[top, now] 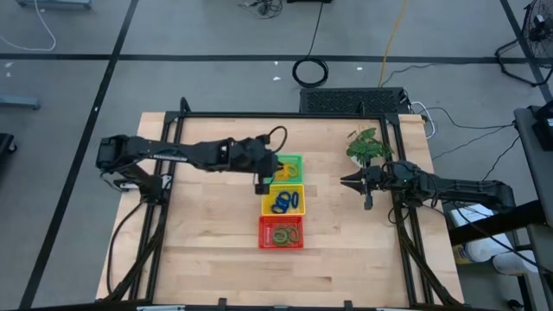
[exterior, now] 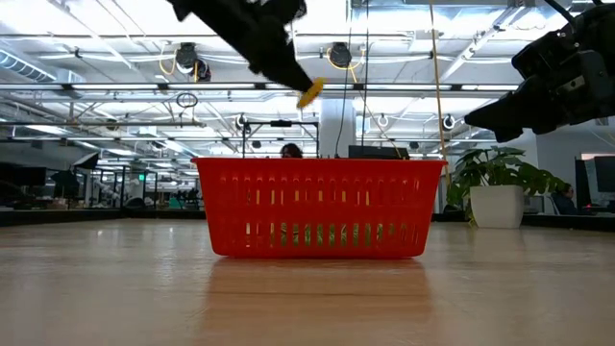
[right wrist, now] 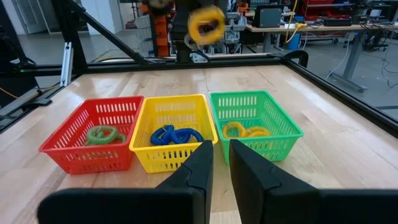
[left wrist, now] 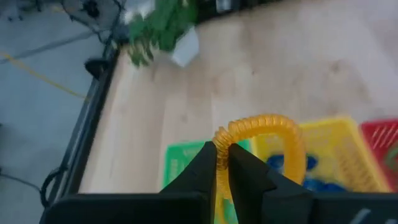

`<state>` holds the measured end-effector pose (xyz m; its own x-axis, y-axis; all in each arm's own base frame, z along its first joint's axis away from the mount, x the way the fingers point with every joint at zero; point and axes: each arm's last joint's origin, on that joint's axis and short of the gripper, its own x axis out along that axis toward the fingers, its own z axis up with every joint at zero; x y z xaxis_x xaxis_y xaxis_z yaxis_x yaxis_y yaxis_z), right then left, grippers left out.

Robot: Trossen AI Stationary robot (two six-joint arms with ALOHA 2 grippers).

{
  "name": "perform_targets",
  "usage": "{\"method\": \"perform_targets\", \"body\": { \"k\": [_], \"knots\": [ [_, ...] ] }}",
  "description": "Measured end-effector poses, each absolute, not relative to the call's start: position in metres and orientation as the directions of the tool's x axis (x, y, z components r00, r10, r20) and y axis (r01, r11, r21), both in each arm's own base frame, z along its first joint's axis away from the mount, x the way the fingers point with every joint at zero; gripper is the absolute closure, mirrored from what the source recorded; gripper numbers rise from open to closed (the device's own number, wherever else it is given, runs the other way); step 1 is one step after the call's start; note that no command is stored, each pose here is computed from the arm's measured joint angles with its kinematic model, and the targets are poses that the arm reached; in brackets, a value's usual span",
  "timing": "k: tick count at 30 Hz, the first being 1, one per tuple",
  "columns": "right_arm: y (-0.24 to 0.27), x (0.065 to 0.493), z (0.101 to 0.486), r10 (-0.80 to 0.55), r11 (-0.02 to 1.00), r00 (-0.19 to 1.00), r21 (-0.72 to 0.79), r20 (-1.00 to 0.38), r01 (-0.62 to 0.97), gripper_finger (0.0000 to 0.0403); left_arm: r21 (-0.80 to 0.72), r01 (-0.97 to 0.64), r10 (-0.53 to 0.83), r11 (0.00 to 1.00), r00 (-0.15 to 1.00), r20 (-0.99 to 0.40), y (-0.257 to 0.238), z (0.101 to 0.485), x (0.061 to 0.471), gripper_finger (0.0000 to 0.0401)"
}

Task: Sort spring keychains into baskets
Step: Put the yellow spring keychain into the green basket

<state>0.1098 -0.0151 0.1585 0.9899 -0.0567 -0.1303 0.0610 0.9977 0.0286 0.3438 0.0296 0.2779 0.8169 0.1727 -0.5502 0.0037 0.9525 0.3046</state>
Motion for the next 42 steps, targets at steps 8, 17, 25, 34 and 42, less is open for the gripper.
{"method": "perform_targets", "body": {
  "k": [8,17,25,34,42],
  "knots": [
    [-0.015,0.110,0.158,-0.057,0.998,0.990,0.029,-0.132,0.062,0.0364,0.285,-0.019,0.206,0.958,0.740,-0.641,0.062,0.235,0.361,0.0367],
    [-0.015,0.110,0.159,-0.057,0.998,0.990,0.029,-0.130,0.061,0.0364,0.237,-0.069,0.227,0.969,0.627,-0.745,0.087,0.187,0.370,0.0366],
    [-0.015,0.110,0.159,-0.057,0.998,0.990,0.029,-0.130,0.061,0.0365,0.220,-0.077,0.220,0.973,0.615,-0.758,0.087,0.178,0.372,0.0366],
    [-0.015,0.110,0.159,-0.057,0.998,0.990,0.028,-0.130,0.061,0.0365,0.215,-0.079,0.218,0.973,0.613,-0.760,0.087,0.178,0.372,0.0366],
    [-0.015,0.110,0.159,-0.057,0.998,0.990,0.029,-0.130,0.061,0.0364,0.214,-0.080,0.217,0.974,0.612,-0.760,0.087,0.178,0.372,0.0366]
  ]
}}
